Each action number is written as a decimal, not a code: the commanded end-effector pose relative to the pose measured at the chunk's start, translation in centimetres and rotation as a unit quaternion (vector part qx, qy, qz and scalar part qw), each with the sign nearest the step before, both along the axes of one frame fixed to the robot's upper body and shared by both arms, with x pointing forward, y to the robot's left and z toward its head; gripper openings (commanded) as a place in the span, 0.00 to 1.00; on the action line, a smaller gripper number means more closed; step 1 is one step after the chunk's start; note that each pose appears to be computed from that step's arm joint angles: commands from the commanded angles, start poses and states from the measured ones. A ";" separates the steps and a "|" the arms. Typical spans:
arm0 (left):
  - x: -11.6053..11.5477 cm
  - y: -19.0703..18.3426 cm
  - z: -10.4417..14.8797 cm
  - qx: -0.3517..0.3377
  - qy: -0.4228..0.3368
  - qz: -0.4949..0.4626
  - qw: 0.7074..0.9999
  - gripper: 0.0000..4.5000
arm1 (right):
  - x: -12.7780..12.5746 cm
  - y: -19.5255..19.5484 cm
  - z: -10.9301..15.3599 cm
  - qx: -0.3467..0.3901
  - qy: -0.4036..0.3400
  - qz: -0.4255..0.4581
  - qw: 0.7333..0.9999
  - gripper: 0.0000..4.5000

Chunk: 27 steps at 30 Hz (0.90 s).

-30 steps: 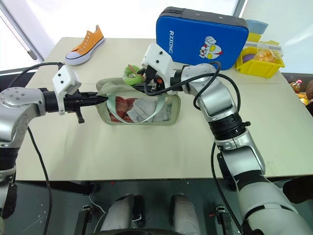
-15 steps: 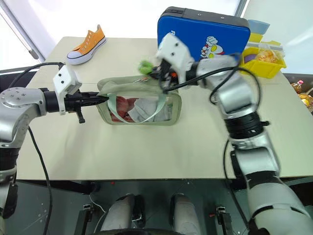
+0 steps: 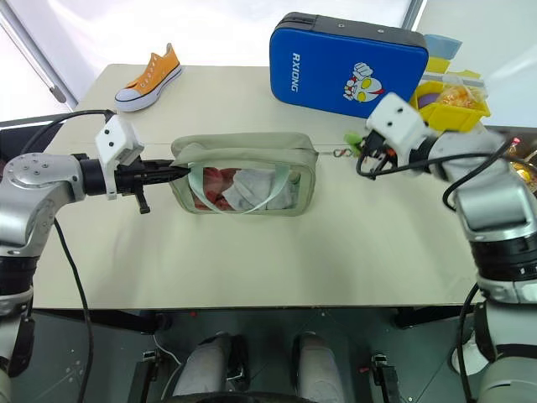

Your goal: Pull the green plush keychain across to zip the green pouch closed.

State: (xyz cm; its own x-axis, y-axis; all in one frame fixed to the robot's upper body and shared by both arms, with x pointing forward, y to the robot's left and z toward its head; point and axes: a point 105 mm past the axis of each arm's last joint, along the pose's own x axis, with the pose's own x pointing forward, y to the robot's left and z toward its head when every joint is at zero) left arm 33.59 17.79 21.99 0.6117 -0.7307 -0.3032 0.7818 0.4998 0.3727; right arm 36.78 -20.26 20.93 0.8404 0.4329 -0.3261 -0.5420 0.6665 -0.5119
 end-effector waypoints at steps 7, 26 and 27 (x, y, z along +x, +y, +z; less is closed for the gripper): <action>-0.1 0.0 -0.1 0.011 -0.003 0.002 1.000 0.00 | -0.4 4.1 -5.0 0.069 0.037 0.022 0.997 0.01; -0.8 4.5 5.6 -0.055 0.020 0.041 0.997 0.99 | -4.0 3.2 8.6 0.047 0.041 0.209 0.976 1.00; -0.8 4.7 5.8 -0.054 0.018 0.042 0.997 0.99 | -4.1 3.7 8.9 0.054 0.040 0.216 0.974 1.00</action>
